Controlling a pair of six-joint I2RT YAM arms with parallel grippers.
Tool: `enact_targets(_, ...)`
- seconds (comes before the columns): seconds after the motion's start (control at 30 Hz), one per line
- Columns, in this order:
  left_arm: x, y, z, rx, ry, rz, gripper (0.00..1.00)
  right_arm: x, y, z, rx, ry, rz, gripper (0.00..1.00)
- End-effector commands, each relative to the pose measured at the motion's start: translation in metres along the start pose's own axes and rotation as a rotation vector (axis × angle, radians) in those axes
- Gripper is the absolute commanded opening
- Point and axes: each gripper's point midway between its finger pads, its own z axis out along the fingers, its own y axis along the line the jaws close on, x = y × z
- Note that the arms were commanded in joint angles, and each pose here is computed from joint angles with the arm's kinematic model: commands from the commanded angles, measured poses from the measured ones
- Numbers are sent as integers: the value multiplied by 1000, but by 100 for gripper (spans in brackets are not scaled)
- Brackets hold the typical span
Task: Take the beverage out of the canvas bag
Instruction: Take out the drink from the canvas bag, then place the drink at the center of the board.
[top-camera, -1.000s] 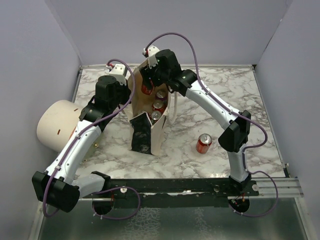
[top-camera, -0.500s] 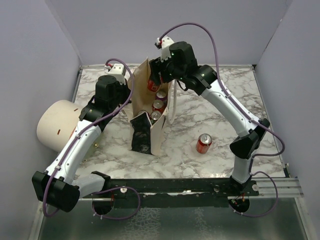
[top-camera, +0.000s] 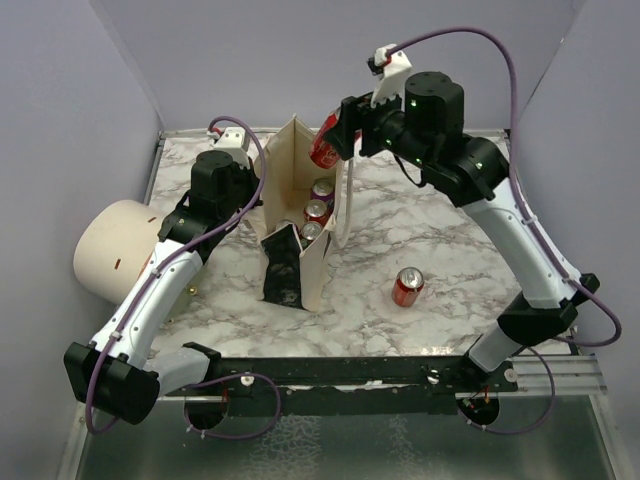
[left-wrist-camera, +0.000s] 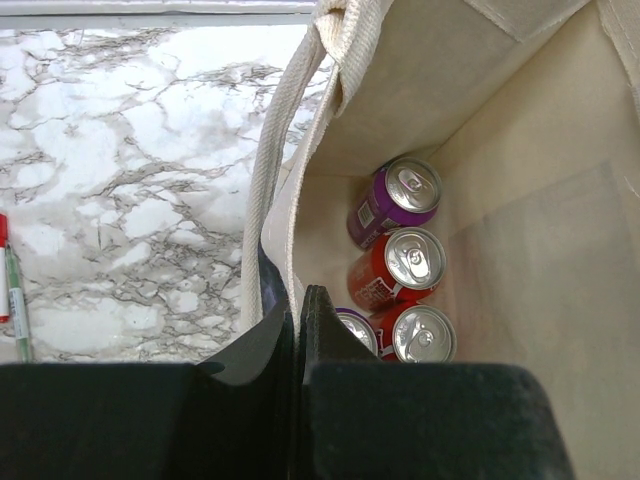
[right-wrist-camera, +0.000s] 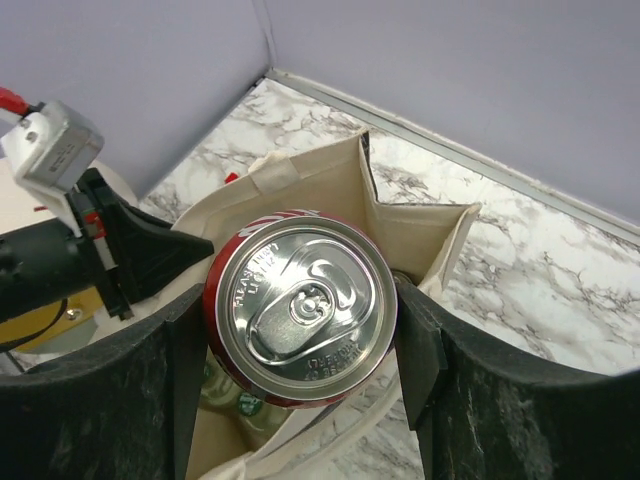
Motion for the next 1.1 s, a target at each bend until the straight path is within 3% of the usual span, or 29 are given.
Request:
enact_targets(0.0,-58,-3,-18,-1,-188,-27,0,-61,-1,-65,9,-213,56,2)
enact_targets(0.3,-60,-6,-21,9,-190,-35,0,-39,-30,-120,152,-163,73,2)
enact_targets(0.53,-67,-8,-23,21,-213,-43,0,10,-62,-135,318,-27,53,2)
enact_targets(0.83,-57,-13,-27,55,-196,-43,0,76,-112,-115,594,83,6,2)
enact_targets(1.07,-45,-15,-30,77,-149,-39,0,129,-159,-82,709,155,7,2)
